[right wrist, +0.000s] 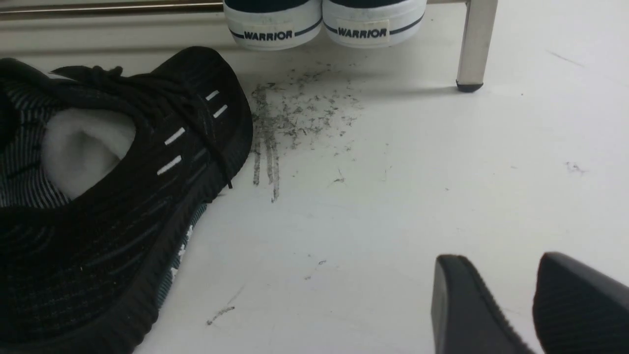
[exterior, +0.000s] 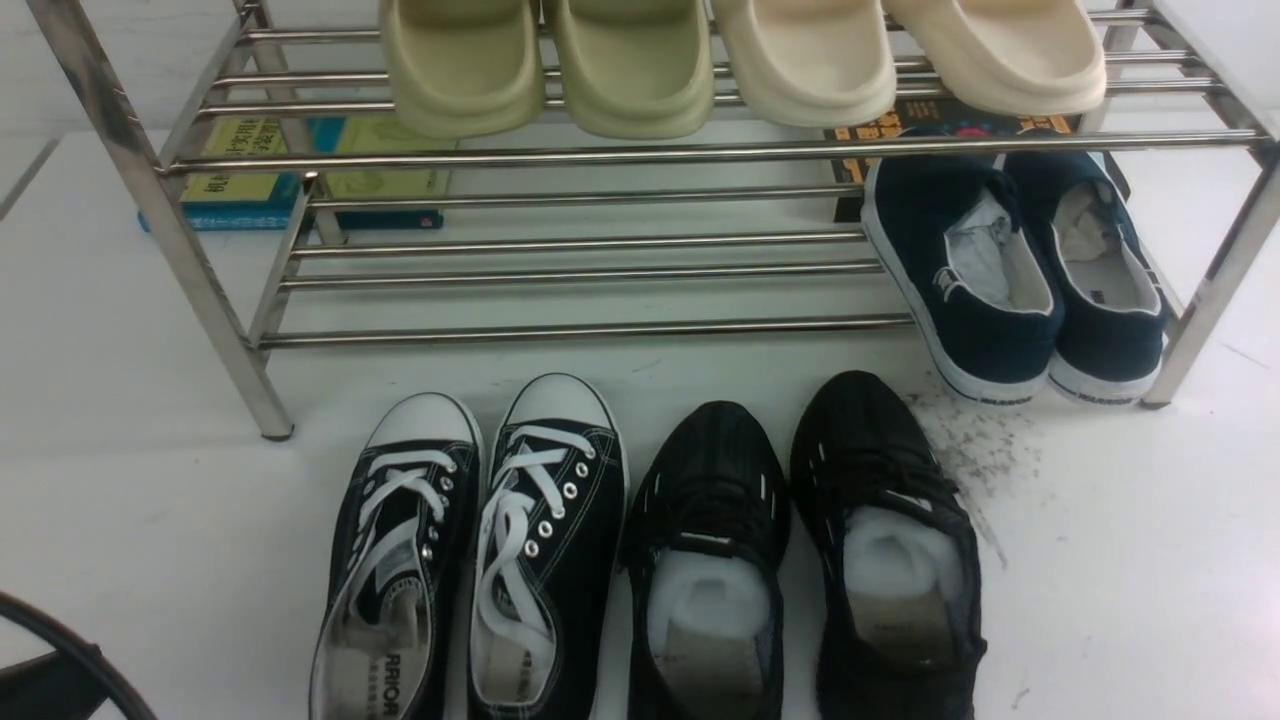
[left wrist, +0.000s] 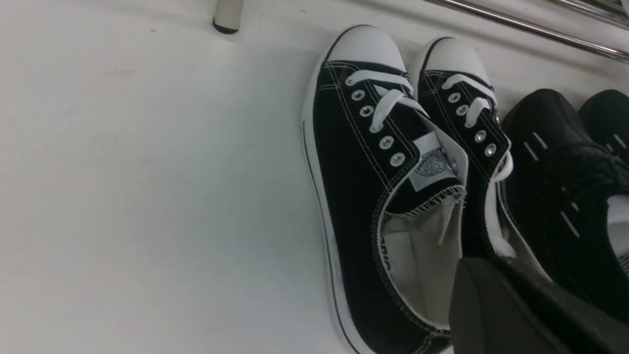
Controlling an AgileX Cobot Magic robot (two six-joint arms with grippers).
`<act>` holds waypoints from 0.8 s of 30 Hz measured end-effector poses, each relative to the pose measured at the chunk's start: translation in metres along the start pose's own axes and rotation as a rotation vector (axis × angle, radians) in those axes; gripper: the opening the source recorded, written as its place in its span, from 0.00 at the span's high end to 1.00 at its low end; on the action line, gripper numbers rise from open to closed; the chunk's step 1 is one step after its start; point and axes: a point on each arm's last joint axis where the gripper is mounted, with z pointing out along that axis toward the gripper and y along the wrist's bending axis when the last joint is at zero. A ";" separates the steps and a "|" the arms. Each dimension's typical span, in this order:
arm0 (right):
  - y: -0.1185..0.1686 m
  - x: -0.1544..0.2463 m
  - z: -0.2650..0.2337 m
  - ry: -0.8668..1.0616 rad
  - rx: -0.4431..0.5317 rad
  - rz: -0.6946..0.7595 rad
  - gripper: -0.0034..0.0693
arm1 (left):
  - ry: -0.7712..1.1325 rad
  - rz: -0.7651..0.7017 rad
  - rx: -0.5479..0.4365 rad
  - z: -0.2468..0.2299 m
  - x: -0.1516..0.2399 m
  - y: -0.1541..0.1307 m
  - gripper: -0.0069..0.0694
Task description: Take the shoes off the shelf with your hand on the white table.
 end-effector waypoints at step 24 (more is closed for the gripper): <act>0.000 0.000 0.000 0.000 0.000 0.000 0.62 | -0.485 0.138 0.069 0.030 0.051 0.025 0.84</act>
